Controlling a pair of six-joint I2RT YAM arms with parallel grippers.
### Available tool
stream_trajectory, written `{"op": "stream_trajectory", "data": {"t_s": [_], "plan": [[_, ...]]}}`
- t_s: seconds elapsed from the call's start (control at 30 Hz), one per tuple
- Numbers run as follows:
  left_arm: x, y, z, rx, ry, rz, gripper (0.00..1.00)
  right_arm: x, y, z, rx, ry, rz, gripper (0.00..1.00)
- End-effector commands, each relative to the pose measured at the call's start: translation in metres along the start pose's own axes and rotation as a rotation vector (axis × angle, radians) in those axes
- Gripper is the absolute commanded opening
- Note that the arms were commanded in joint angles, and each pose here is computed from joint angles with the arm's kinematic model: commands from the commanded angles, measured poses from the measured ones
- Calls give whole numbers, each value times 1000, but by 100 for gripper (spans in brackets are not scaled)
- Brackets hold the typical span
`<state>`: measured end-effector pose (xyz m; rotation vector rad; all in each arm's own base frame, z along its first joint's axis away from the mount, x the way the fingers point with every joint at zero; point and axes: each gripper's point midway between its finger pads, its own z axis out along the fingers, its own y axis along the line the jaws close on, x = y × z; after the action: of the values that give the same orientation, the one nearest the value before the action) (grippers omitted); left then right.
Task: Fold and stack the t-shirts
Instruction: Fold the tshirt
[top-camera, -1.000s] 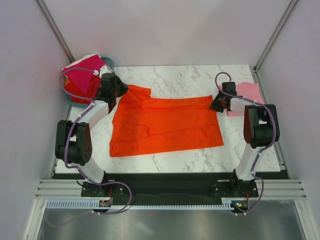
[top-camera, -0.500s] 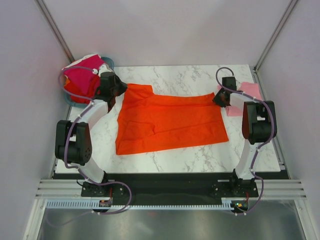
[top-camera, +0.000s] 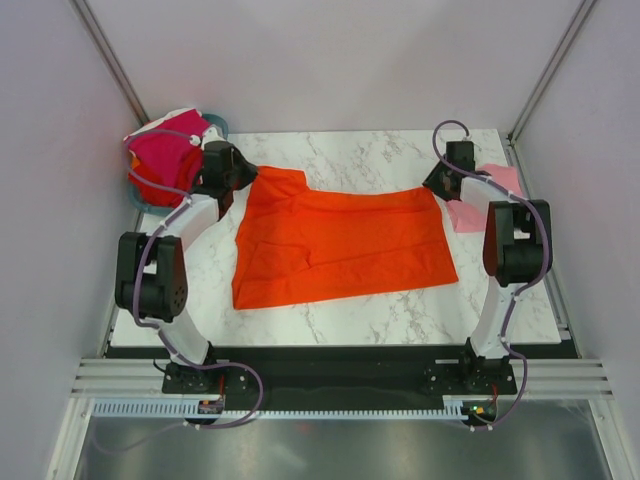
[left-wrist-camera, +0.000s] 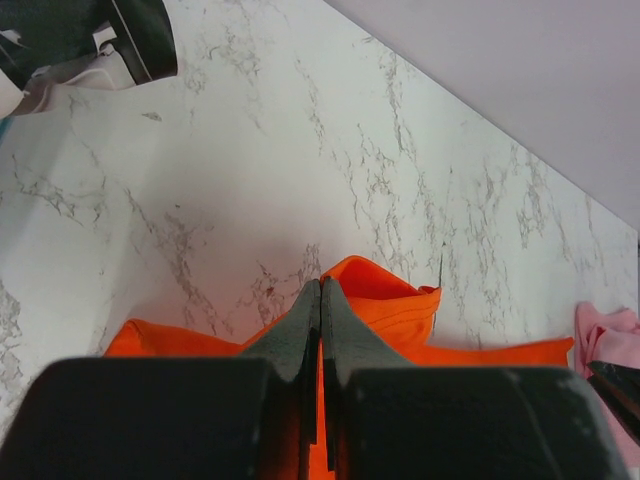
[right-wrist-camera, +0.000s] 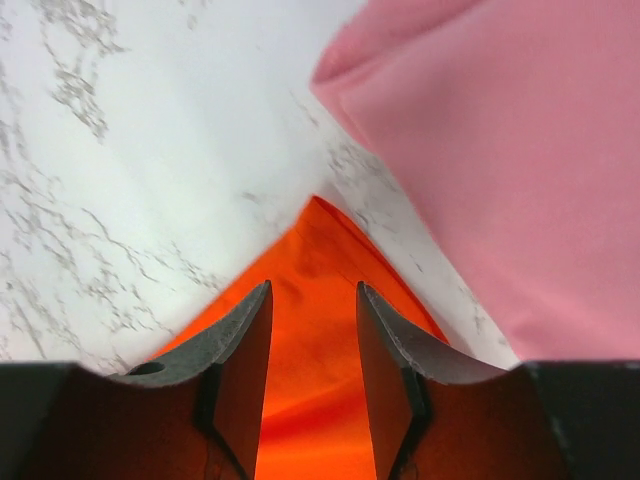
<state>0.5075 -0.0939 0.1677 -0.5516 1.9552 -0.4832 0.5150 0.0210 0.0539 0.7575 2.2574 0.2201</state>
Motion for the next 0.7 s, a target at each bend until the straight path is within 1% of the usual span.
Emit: {"op": "stream_trajectory", "data": {"t_s": [0.0, 0.13, 0.27, 0.37, 0.47, 0.5, 0.57, 0.6, 0.67], "plan": [[-16, -12, 5, 42, -34, 30, 2, -17, 15, 11, -38, -25, 10, 47], [-14, -12, 8, 40, -27, 31, 2, -20, 25, 24, -61, -14, 26, 47], [-14, -11, 11, 38, -27, 31, 2, -13, 23, 37, -47, 10, 34, 47], [-14, -12, 13, 40, -24, 32, 2, -12, 21, 43, -33, 10, 35, 45], [-15, -12, 15, 35, -25, 33, 2, -14, 18, 48, -19, 7, 33, 37], [-15, -11, 16, 32, -27, 36, 2, -13, 18, 49, -17, 7, 31, 32], [-15, -10, 19, 26, -26, 41, 2, -14, 18, 51, -12, 5, 26, 24], [-14, -8, 20, 22, -24, 42, 2, -16, 18, 51, -9, 1, 21, 18], [-11, -6, 24, 16, -18, 43, 2, -14, 17, 55, -5, 7, 16, 11]]}}
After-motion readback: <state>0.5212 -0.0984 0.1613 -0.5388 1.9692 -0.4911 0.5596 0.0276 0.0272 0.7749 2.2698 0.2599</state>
